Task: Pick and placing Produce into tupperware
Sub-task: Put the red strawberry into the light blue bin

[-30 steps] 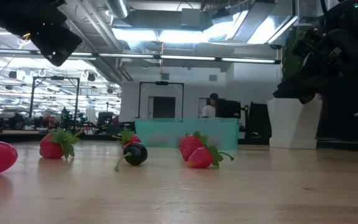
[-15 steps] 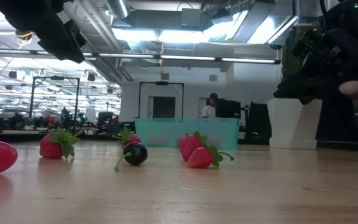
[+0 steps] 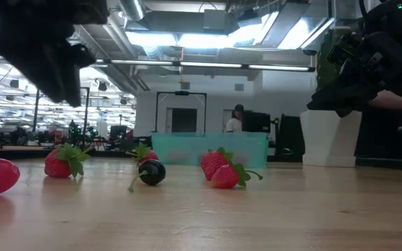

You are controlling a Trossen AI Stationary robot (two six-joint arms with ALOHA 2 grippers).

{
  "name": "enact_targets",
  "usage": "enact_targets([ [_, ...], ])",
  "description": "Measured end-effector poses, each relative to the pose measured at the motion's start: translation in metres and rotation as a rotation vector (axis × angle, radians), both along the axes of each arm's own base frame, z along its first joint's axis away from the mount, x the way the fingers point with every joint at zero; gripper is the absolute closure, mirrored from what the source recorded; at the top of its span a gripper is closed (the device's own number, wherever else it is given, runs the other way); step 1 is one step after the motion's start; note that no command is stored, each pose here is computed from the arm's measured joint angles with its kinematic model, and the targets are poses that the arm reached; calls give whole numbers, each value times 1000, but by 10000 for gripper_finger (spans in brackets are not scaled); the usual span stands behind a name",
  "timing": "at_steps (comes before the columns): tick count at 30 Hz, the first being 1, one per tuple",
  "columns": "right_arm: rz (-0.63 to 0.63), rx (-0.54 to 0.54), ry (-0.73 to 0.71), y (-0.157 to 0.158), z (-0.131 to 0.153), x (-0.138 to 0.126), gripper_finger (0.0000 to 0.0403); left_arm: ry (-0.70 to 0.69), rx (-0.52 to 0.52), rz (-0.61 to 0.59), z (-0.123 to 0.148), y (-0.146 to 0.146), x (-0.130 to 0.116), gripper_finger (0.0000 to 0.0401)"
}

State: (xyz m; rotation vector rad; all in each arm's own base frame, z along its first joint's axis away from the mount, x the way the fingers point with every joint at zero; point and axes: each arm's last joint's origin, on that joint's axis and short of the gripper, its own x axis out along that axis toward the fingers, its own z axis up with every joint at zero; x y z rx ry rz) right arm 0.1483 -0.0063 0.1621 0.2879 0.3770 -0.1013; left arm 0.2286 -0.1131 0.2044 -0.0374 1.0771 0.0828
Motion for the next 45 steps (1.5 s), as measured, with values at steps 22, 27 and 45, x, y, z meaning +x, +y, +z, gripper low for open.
enact_targets([
  [22,0,-1,0,0,0,0,249,131,9,-18,-36,-8,14,236],
  [27,1,-1,-3,0,0,0,249,112,36,1,-42,-5,20,236],
  [45,1,-2,-3,0,0,0,249,153,-40,-4,-44,-4,22,236],
])
